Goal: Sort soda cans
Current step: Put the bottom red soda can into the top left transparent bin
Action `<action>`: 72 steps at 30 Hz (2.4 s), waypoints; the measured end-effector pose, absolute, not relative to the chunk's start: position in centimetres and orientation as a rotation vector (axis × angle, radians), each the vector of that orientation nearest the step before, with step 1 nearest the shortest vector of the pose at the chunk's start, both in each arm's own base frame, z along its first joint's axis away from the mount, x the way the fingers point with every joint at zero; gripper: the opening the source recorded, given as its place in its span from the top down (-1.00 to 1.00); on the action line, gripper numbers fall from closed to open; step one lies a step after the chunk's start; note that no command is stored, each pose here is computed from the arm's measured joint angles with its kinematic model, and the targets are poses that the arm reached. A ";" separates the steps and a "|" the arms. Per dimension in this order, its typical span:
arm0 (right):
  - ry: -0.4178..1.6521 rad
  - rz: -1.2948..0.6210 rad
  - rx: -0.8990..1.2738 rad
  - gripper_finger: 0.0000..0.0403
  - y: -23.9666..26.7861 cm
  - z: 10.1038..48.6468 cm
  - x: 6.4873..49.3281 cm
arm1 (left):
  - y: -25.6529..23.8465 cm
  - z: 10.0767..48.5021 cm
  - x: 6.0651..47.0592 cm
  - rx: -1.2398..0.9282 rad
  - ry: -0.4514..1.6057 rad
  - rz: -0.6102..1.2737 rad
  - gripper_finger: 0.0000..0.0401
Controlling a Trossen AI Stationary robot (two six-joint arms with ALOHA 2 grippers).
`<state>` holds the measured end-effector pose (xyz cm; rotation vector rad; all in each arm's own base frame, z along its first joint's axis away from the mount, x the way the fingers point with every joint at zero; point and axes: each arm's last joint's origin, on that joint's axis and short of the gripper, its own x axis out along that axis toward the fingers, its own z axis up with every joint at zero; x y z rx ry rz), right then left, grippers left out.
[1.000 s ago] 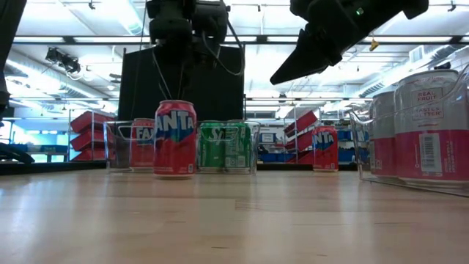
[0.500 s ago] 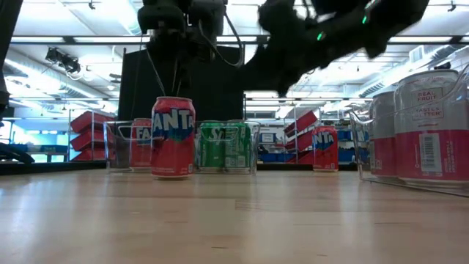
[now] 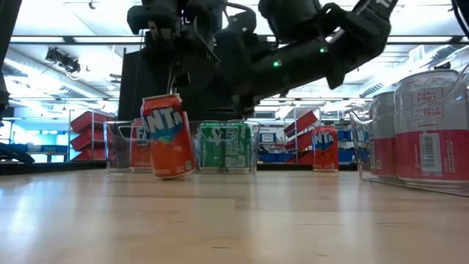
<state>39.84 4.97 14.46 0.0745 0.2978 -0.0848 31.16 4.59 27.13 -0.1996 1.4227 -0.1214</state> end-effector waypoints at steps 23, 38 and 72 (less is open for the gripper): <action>0.308 -0.109 0.092 1.00 2.2 14.3 40.5 | 4.5 27.6 31.4 -0.247 1.418 -0.022 -0.46; 0.325 -0.112 0.083 1.00 2.1 14.2 40.5 | 4.0 27.3 31.3 -0.198 1.441 0.055 -0.52; 0.319 -0.112 0.086 1.00 1.8 14.2 40.5 | 4.0 25.2 31.7 -0.204 1.405 0.026 -0.53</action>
